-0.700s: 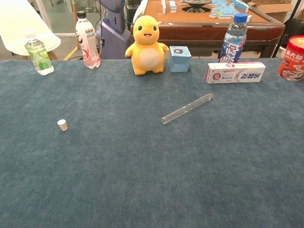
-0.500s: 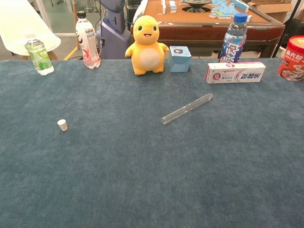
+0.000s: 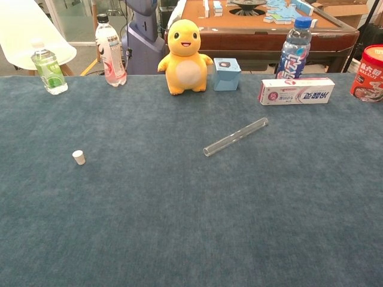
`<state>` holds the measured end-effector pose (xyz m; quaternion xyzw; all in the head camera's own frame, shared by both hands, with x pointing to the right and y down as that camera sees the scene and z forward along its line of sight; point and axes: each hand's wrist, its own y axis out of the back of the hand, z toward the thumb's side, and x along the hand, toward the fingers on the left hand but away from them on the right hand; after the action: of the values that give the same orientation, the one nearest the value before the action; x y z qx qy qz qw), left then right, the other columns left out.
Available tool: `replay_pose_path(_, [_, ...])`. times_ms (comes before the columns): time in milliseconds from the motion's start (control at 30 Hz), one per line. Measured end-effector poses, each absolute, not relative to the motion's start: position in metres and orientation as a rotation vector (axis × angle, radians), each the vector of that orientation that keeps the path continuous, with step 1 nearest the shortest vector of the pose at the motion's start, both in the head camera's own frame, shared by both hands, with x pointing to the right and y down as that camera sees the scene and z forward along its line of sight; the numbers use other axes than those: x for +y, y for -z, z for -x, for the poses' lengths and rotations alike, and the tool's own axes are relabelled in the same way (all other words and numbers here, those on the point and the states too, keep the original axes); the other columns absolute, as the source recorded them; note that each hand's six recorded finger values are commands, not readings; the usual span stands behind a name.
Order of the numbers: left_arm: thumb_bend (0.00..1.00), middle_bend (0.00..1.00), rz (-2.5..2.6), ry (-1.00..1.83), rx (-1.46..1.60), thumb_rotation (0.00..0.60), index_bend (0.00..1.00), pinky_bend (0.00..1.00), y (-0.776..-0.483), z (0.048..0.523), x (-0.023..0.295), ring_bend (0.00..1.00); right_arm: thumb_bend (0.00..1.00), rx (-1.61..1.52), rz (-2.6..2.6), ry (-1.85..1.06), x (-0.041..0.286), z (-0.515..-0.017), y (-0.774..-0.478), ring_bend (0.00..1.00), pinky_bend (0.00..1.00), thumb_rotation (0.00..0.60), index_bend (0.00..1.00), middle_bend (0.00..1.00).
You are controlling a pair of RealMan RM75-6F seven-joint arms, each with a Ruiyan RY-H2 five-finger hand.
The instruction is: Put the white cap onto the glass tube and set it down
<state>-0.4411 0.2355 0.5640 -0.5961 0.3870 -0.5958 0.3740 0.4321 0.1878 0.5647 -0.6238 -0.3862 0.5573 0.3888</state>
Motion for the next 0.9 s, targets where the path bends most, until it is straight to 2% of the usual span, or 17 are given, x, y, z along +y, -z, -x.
replay_pose_path(300, [0.18,0.17,1.530,1.517,0.988,0.600,0.13,0.25,-0.565,0.440,0.234,0.28,0.14,-0.927,1.639,-1.375,0.171,-0.416,-0.571,0.19,0.23,0.600,0.12,0.25])
replay_pose_path(467, [0.18,0.17,1.526,1.505,0.991,0.600,0.13,0.25,-0.561,0.438,0.232,0.28,0.14,-0.879,1.680,-1.314,0.150,-0.397,-0.574,0.30,0.25,0.600,0.12,0.31])
replay_pose_path(733, [0.18,0.17,1.519,1.498,0.989,0.600,0.13,0.25,-0.558,0.440,0.230,0.28,0.14,-0.752,1.750,-1.212,0.115,-0.353,-0.584,0.53,0.59,0.600,0.12,0.45])
replay_pose_path(900, [0.18,0.17,1.506,1.504,1.007,0.600,0.13,0.25,-0.556,0.444,0.232,0.28,0.14,-0.646,1.789,-1.161,0.090,-0.320,-0.595,0.74,0.82,0.600,0.18,0.62])
